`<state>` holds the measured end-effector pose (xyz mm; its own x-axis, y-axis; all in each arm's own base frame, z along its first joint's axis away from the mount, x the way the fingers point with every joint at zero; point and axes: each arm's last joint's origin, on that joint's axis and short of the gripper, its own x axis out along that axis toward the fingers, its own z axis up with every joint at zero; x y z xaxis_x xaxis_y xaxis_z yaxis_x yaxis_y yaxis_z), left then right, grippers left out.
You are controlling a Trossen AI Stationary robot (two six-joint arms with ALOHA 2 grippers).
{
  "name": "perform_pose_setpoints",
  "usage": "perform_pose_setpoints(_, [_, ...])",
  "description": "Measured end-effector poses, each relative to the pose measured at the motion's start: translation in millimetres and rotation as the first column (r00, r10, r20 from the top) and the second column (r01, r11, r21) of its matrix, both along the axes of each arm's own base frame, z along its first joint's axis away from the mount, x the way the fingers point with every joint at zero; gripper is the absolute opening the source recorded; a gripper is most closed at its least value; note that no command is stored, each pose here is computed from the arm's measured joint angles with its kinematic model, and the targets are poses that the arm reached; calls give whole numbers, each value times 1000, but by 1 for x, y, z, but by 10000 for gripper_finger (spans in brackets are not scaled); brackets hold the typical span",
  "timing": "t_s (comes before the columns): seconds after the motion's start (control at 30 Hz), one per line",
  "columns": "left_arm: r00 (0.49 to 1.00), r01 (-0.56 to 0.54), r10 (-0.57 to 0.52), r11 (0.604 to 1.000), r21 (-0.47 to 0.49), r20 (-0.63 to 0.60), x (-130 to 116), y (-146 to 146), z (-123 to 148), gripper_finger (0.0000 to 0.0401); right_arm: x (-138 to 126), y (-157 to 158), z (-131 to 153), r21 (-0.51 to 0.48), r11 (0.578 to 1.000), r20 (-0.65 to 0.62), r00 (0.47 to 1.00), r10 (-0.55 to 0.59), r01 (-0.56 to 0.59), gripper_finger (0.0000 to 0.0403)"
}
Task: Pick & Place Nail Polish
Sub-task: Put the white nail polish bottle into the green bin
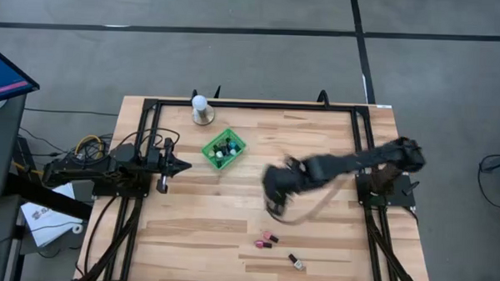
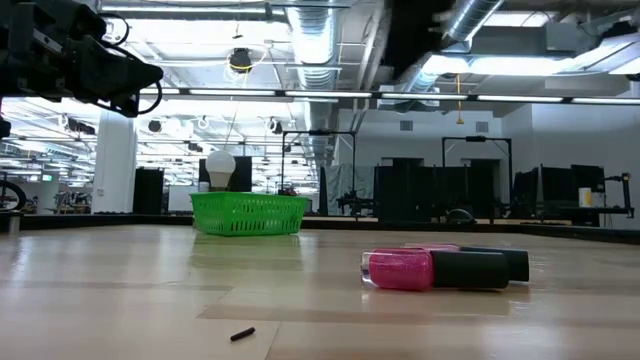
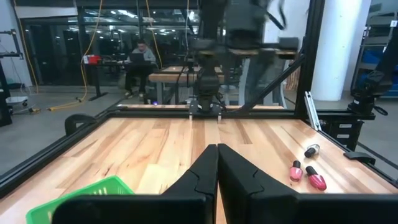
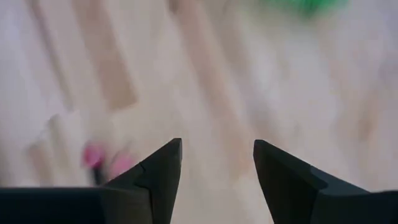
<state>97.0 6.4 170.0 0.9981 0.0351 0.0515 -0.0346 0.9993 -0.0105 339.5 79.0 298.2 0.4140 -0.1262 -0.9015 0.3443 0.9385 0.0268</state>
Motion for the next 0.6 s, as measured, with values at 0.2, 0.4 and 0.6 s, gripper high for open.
perform_pose_setpoints(0.2, [1000, 1, -1, 1000, 0, 0, 0, 0, 0, 2, -52, 67, -35, 162, 974, -21, 988, -154, 155, 190])
perform_pose_setpoints(0.4, [1000, 1, -1, 1000, 0, 0, 0, 0, 0, 2, -69, 121, -78, 177, 974, -120, 985, -123, 143, 191])
perform_pose_setpoints(0.6, [1000, 0, 0, 1000, 0, 0, 0, 0, 0, 2, -62, 157, -115, 222, 973, -228, 974, -13, 65, 215])
